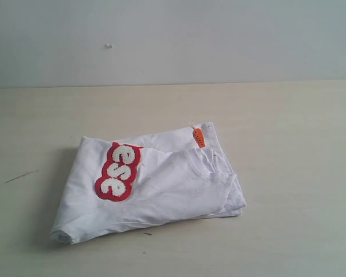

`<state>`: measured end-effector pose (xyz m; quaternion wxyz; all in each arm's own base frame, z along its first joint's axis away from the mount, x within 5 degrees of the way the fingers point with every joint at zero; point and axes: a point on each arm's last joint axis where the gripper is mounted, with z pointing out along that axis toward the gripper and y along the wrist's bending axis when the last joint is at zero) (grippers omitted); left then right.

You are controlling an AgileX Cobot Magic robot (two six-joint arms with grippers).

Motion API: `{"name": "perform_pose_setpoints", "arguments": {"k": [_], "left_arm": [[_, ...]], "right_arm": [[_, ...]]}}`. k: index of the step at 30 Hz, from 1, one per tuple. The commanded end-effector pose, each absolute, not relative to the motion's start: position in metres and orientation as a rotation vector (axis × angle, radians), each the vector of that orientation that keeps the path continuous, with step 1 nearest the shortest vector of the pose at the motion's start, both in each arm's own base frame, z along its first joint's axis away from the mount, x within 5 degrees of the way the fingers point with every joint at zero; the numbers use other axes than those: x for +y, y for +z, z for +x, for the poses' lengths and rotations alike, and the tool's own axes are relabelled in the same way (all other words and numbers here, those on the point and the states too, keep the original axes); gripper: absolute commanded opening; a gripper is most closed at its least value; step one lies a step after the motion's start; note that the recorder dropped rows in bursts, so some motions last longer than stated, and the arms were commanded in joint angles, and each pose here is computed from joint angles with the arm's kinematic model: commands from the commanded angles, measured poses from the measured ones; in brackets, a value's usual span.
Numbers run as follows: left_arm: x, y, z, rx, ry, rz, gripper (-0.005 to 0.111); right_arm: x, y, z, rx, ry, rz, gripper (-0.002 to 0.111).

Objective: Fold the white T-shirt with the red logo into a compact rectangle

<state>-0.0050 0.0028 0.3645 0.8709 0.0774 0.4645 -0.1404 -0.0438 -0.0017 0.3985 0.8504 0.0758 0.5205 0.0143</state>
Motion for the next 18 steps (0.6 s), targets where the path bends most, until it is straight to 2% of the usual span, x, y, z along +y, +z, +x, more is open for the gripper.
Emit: {"name": "perform_pose_setpoints", "arguments": {"k": [1, 10, 18], "left_arm": [[0.0023, 0.3618, -0.0039, 0.980, -0.294, 0.164, 0.000], [0.0016, 0.3618, -0.0041, 0.977, -0.222, 0.147, 0.000], [-0.0001, 0.3606, -0.0035, 0.987, -0.273, -0.112, 0.000]], "right_arm": [[-0.0015, 0.3969, -0.0424, 1.106, 0.030, 0.166, 0.000], [-0.0015, 0.3969, -0.0424, 1.106, 0.030, 0.166, 0.000], [-0.0015, 0.3970, -0.0425, 1.104, 0.030, 0.166, 0.000]]}}
